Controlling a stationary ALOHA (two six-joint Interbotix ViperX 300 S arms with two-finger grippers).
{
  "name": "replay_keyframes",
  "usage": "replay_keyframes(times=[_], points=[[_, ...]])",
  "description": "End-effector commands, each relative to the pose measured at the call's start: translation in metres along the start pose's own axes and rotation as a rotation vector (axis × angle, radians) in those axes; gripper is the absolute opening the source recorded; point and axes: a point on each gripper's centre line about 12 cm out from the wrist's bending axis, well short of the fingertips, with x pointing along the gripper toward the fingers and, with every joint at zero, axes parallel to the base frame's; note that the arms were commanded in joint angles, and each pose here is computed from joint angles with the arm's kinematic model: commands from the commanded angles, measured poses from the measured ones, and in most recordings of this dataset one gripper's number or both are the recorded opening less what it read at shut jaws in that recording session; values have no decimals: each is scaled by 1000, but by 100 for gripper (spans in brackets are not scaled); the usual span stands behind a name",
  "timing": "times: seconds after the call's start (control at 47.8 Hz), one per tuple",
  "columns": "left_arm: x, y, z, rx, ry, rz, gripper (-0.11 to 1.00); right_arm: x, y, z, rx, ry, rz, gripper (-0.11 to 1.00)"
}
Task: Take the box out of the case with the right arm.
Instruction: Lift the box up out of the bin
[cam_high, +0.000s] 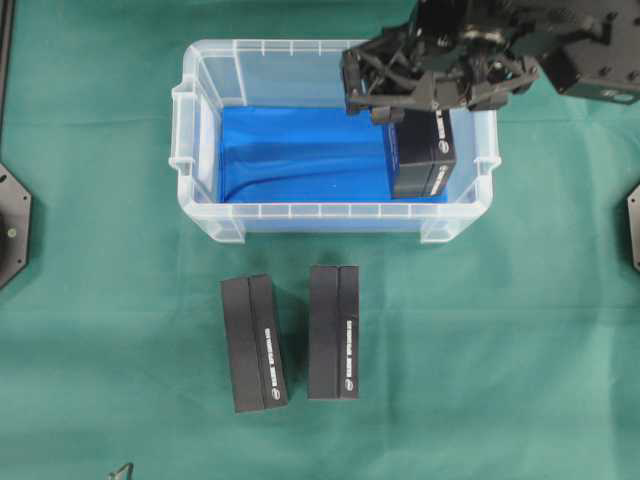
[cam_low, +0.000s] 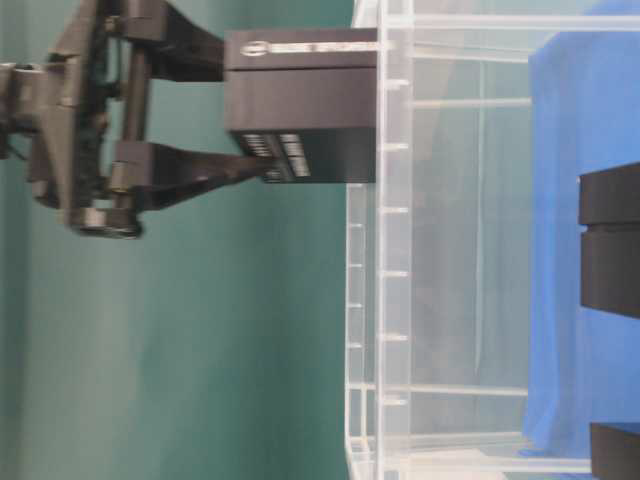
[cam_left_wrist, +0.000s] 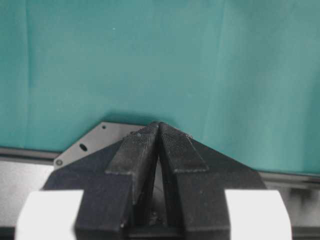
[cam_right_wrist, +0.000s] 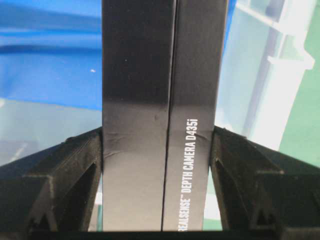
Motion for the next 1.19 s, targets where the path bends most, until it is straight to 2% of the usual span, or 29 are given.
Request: replay_keyframes(times=[0.0,1.171], points=[[-2,0,2,-3,-11,2,0,-34,-3,5,6,-22,69,66],[1,1,1,-1,1,4,0,-41,-3,6,10,-27,64,66]])
